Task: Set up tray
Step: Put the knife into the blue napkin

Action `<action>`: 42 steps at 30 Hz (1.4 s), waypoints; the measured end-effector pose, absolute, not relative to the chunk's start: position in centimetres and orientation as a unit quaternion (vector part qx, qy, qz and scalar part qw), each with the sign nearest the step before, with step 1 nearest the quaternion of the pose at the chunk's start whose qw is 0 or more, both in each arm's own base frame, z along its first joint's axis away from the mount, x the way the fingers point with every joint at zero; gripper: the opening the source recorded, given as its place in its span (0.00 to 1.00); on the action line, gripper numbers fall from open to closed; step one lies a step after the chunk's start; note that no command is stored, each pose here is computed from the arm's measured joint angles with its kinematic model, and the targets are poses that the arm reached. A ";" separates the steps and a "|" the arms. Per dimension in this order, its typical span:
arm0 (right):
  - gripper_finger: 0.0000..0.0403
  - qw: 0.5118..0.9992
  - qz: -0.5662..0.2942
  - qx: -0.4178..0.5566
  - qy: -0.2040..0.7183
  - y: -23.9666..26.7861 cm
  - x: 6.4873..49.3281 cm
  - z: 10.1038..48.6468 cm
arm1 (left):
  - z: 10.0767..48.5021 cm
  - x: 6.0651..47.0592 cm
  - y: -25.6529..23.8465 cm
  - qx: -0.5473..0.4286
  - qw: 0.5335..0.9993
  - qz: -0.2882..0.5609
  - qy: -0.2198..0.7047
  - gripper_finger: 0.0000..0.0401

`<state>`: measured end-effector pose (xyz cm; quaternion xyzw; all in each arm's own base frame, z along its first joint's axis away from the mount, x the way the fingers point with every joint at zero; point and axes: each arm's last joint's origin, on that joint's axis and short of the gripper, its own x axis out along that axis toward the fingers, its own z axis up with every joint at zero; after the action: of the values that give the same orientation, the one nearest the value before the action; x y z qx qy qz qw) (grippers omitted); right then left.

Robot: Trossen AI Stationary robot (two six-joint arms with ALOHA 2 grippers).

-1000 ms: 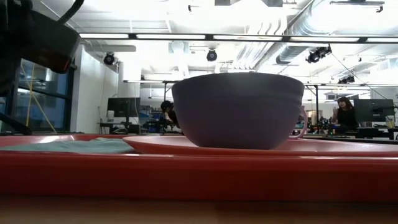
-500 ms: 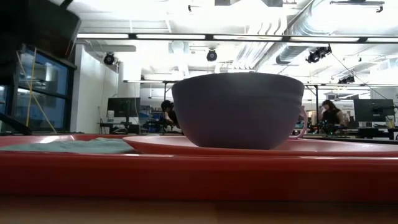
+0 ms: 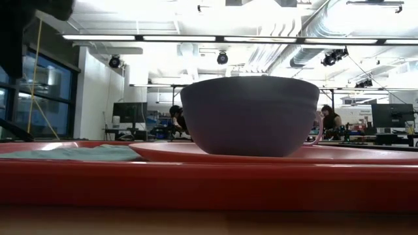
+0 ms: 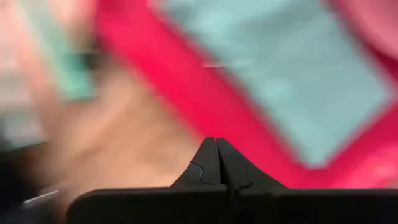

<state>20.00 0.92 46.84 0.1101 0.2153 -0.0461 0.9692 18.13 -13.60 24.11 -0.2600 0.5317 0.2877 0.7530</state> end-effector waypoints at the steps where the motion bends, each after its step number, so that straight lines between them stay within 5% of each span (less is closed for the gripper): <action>1: 0.42 0.969 -0.046 0.110 0.216 0.9 20.0 46.8 | 24.6 17.5 -13.1 -0.245 0.745 0.307 0.540 0.03; 12: 0.42 0.969 -0.050 0.110 0.215 0.9 20.0 46.8 | 26.7 15.0 -10.2 -0.145 0.718 0.403 0.549 0.03; 20: 0.42 0.969 -0.051 0.110 0.215 0.9 20.0 46.8 | 26.8 16.9 -7.3 -0.037 0.725 0.355 0.589 0.03; 42: 0.42 0.963 -0.048 0.123 0.233 2.8 19.6 46.5 | 25.6 20.1 2.1 0.000 0.686 0.176 0.706 0.02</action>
<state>19.61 2.83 46.48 0.1235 0.2330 -0.0479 0.9634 20.13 2.10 25.58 -0.0001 0.7060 0.1757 0.6861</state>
